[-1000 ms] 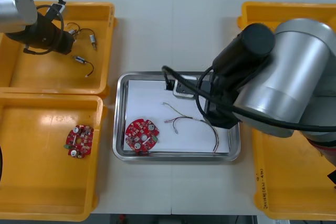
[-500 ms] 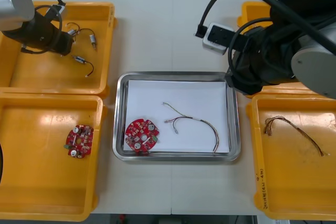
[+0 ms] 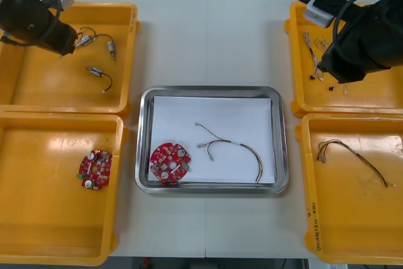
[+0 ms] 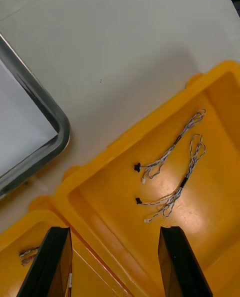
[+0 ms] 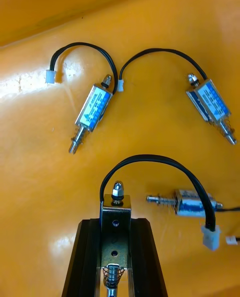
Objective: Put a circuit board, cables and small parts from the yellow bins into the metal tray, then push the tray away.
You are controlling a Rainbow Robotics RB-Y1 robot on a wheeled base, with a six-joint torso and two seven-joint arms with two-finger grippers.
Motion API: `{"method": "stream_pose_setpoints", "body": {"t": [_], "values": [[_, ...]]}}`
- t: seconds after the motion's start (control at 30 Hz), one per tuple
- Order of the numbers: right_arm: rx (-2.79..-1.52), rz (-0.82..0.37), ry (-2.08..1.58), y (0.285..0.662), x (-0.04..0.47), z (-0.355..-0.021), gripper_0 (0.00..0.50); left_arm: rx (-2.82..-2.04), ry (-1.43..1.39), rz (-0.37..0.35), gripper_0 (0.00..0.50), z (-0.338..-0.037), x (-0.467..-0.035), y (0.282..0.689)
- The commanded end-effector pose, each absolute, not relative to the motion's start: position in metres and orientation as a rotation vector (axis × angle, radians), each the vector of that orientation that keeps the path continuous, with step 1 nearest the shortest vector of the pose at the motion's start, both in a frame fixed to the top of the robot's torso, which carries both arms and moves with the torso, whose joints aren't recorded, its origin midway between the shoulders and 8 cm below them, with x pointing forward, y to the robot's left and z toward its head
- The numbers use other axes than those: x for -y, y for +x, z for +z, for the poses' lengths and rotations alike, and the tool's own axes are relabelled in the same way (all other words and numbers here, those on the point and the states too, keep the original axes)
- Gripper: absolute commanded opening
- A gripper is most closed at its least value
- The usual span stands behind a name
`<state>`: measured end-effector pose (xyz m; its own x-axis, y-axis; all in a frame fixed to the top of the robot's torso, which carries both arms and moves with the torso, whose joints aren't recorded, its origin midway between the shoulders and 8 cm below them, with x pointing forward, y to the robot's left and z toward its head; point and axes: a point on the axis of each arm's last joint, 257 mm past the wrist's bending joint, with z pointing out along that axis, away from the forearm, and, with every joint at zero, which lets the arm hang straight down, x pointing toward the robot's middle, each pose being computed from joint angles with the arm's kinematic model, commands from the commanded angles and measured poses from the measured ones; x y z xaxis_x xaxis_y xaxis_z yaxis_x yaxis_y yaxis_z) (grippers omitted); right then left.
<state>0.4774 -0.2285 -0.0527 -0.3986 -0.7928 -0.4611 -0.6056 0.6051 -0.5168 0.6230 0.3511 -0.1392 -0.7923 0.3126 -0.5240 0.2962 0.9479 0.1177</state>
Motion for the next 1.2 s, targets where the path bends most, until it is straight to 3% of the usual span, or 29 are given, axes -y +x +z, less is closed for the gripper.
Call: {"method": "stream_pose_setpoints", "body": {"t": [0.03, 0.4, 0.67, 0.93, 1.2], "values": [[-2.126, -0.399, -0.987, 0.49, 0.271, -0.015, 0.5, -2.483, 0.444, 0.108, 0.0, -0.079, -0.368, 0.623], [-2.283, -0.367, -0.768, 0.507, 0.339, -0.017, 0.5, -2.584, 0.352, 0.102, 0.0, -0.063, -0.344, 0.587], [-2.407, -0.33, -0.648, 0.525, 0.366, -0.027, 0.5, -2.611, 0.336, 0.097, 0.0, -0.063, -0.315, 0.562], [-2.523, -0.272, -0.577, 0.534, 0.382, -0.044, 0.5, -2.607, 0.303, 0.036, 0.002, -0.068, -0.268, 0.542], [-2.504, -0.211, -0.522, 0.564, 0.385, -0.045, 0.5, -2.614, 0.259, -0.009, 0.001, -0.079, -0.218, 0.529]]}}
